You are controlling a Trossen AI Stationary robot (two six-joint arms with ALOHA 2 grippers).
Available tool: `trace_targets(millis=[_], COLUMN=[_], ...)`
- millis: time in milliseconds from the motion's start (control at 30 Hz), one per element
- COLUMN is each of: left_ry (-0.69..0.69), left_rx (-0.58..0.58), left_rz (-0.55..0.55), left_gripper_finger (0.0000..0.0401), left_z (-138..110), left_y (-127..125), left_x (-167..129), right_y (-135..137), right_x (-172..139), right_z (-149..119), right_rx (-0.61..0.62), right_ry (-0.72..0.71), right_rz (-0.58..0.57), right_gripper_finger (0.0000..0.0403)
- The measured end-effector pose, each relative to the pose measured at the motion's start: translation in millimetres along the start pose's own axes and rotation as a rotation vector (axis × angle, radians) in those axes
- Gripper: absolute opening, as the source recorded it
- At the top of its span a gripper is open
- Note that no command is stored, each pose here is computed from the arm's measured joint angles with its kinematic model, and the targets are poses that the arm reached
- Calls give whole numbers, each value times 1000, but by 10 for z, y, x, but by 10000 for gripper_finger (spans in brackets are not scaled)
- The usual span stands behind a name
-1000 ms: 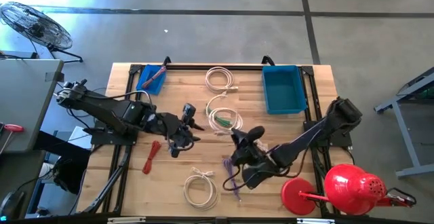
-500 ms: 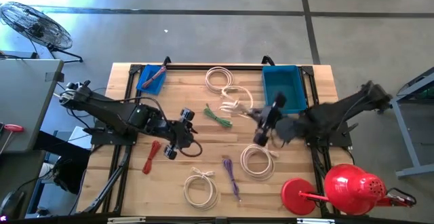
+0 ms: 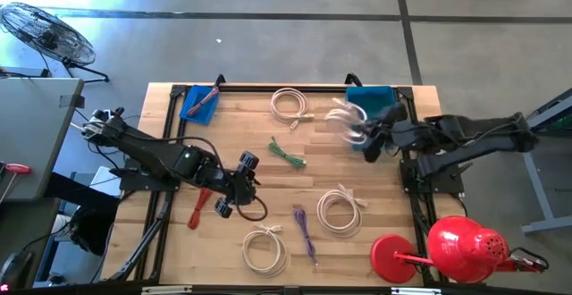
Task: Pick & Place USB Port
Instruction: Put the brown HDMI cable into the right blue bin
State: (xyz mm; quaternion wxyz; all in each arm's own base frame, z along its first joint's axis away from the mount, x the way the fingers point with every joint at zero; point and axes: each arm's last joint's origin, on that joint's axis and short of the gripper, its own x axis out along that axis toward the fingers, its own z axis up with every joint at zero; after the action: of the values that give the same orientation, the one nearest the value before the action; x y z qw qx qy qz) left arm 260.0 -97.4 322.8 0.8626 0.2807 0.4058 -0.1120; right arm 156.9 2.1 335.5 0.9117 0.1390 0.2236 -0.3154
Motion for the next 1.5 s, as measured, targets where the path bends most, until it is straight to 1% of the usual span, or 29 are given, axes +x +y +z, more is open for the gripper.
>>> trace_targets(millis=[167,333,433,533,600,667,800,967,1133,1267,1500], left_ry=[0,11,9,8,8,8,8,9,9,9,9], left_rx=[-1,-1,-3,-3,-3,-3,-3,-3,-3,-3,-3], left_rz=[4,42,56,57,57,57,57,56,56,55,55], left_gripper_finger=[163,163,163,163,163,163,163,163,163,163,163], left_z=[0,-2,2,3,3,3,3,3,2,3,3], left_y=[2,13,20,20,20,19,20,19,20,19,18], left_x=[0,1,0,0,0,0,0,1,1,1,1], right_y=[-313,-531,-618,-676,-720,-766,-839,-900,-981,-1047,-1162], right_x=[46,79,87,92,97,113,171,260,329,346,341], right_z=[-361,-610,-702,-760,-811,-873,-1001,-1096,-1147,-1148,-1087], right_rx=[108,181,235,293,329,359,416,466,525,536,545], right_ry=[3,-53,-121,-211,-256,-284,-291,-262,-252,-251,-291], right_rz=[-63,-85,-47,34,64,72,65,52,-6,-37,-30], right_gripper_finger=[51,51,51,51,51,51,51,51,51,51,51])
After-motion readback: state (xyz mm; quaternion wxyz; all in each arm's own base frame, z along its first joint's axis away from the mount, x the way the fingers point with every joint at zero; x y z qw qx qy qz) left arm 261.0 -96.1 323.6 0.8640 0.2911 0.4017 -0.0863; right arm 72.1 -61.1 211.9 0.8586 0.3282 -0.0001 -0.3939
